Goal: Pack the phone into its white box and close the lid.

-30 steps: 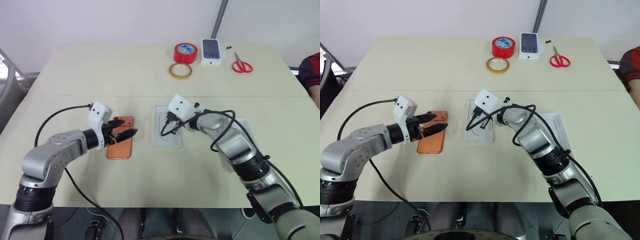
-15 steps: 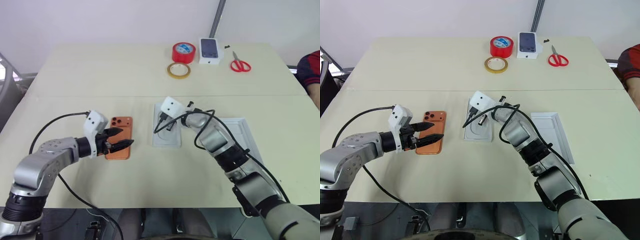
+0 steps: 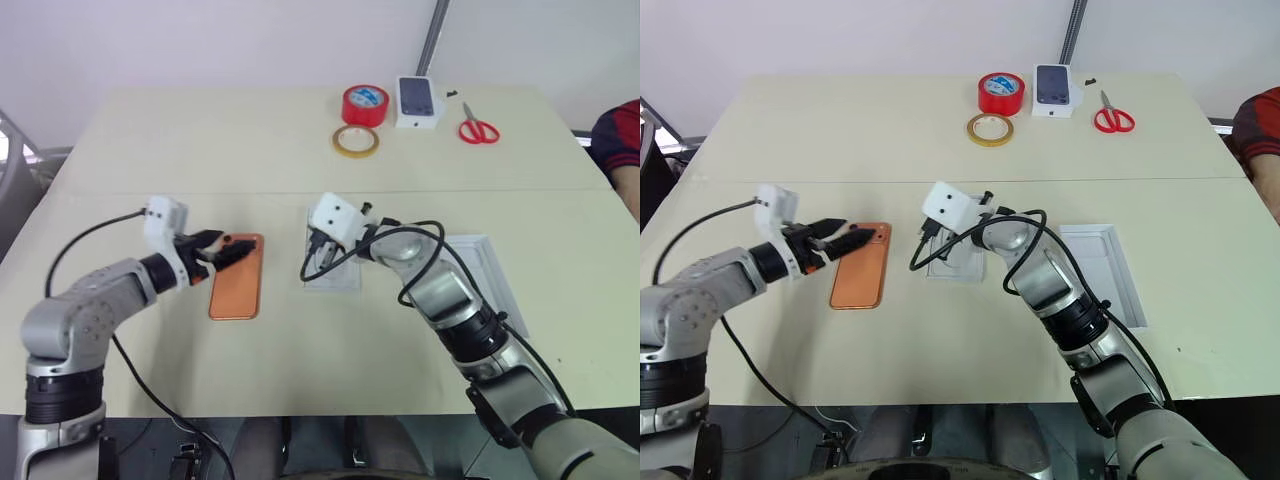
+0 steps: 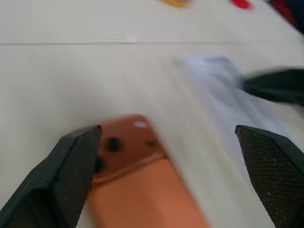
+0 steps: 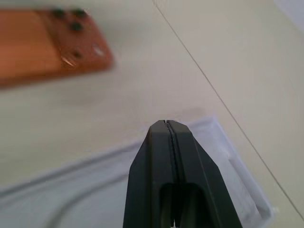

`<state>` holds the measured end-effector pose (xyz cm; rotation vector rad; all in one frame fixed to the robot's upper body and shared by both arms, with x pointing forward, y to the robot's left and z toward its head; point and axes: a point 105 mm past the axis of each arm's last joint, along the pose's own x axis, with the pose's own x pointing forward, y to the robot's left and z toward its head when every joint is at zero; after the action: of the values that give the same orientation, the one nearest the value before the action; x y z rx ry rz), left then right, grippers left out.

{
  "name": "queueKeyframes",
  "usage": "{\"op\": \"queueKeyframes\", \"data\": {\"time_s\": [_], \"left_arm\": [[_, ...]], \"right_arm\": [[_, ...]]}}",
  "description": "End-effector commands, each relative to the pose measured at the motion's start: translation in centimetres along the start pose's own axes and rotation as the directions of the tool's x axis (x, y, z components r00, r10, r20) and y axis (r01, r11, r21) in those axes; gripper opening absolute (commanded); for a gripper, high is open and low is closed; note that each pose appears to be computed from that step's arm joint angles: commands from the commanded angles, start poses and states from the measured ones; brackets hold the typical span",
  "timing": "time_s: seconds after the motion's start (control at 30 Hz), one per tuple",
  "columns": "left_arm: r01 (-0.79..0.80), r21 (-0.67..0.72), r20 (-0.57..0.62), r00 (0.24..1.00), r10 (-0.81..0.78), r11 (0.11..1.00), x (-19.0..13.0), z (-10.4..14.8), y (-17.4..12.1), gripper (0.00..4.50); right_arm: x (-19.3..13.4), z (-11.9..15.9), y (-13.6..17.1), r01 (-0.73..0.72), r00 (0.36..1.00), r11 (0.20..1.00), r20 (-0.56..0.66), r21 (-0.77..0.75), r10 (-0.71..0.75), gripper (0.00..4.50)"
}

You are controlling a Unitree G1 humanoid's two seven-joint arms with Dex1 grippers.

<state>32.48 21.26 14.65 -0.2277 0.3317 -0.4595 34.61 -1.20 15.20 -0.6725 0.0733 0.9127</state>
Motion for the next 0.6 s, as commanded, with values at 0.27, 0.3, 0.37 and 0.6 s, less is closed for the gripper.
{"op": "queueKeyframes", "data": {"time_s": [0.27, 0.3, 0.37, 0.6], "left_arm": [[-0.179, -0.118, -0.311, 0.941, 0.135, 0.977, -1.8, -3.3, 2.1, 4.48], [-0.167, -0.127, -0.323, 0.939, 0.119, 0.978, -1.9, -3.6, 1.8, 4.48], [-0.139, -0.139, -0.348, 0.934, 0.083, 0.981, -2.0, -4.2, 0.9, 4.48], [-0.016, -0.188, -0.393, 0.917, -0.060, 0.982, -2.0, -6.4, -2.7, 4.48]], "right_arm": [[2.5, 0.4, 5.6, -0.221, 0.974, 0.962, -0.097, -0.159, 0.207, 0.00], [2.8, 0.6, 5.9, -0.231, 0.971, 0.963, -0.092, -0.142, 0.219, 0.00], [3.4, 0.6, 6.5, -0.255, 0.965, 0.959, -0.098, -0.122, 0.244, 0.00], [4.2, 0.7, 7.7, -0.303, 0.952, 0.940, -0.106, -0.159, 0.289, 0.00]]}}
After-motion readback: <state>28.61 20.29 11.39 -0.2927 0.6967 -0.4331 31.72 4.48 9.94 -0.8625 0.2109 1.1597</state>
